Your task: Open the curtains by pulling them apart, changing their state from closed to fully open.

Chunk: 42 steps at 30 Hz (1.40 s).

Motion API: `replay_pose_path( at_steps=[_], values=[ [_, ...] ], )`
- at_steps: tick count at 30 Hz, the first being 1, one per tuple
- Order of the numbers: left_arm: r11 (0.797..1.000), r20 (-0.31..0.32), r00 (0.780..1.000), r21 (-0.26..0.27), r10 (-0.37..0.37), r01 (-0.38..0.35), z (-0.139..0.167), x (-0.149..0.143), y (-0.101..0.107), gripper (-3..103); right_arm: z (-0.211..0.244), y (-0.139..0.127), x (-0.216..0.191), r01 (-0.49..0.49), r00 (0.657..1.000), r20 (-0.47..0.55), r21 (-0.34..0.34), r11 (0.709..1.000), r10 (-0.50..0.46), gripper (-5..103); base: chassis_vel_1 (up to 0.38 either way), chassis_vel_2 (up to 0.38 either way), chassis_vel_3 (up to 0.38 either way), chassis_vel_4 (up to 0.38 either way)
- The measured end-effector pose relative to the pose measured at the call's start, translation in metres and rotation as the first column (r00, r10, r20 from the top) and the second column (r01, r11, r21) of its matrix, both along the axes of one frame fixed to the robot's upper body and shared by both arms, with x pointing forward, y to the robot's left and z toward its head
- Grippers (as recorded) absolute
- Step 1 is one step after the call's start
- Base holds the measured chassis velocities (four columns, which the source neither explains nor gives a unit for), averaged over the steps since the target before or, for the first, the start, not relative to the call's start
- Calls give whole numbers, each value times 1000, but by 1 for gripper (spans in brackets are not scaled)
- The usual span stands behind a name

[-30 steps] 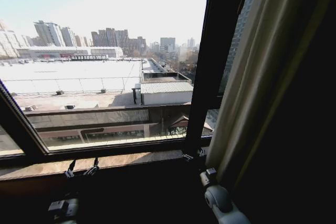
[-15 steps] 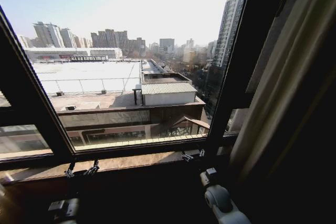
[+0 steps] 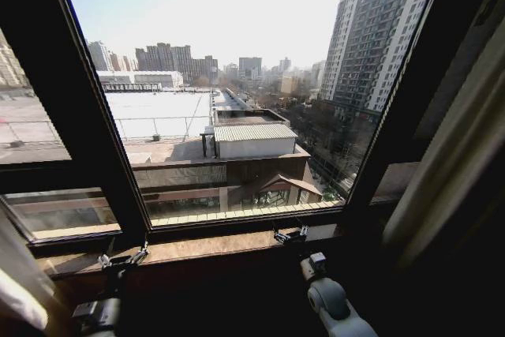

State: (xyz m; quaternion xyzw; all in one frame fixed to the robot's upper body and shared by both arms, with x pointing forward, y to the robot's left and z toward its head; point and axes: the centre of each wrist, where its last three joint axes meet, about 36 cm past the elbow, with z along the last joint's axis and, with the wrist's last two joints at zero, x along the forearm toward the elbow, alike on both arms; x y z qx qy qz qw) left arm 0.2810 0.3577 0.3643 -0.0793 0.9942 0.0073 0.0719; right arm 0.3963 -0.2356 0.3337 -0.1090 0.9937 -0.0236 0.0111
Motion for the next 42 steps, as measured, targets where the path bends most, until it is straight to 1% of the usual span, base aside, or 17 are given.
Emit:
replay_pose_path(
  at_steps=[31,35,42],
  values=[
    [1000,0,1000,0,0,0,0,0,0,100,0,0,0,0,1000,0,0,1000,0,100,352,346,-342,-350],
    [1000,0,1000,0,1,-1,0,0,0,100,0,0,0,0,1000,0,0,1000,0,100,162,196,-154,-213],
    [1000,0,1000,0,0,0,0,0,0,100,0,0,0,0,1000,0,0,1000,0,100,16,-7,-10,-9]
  ],
)
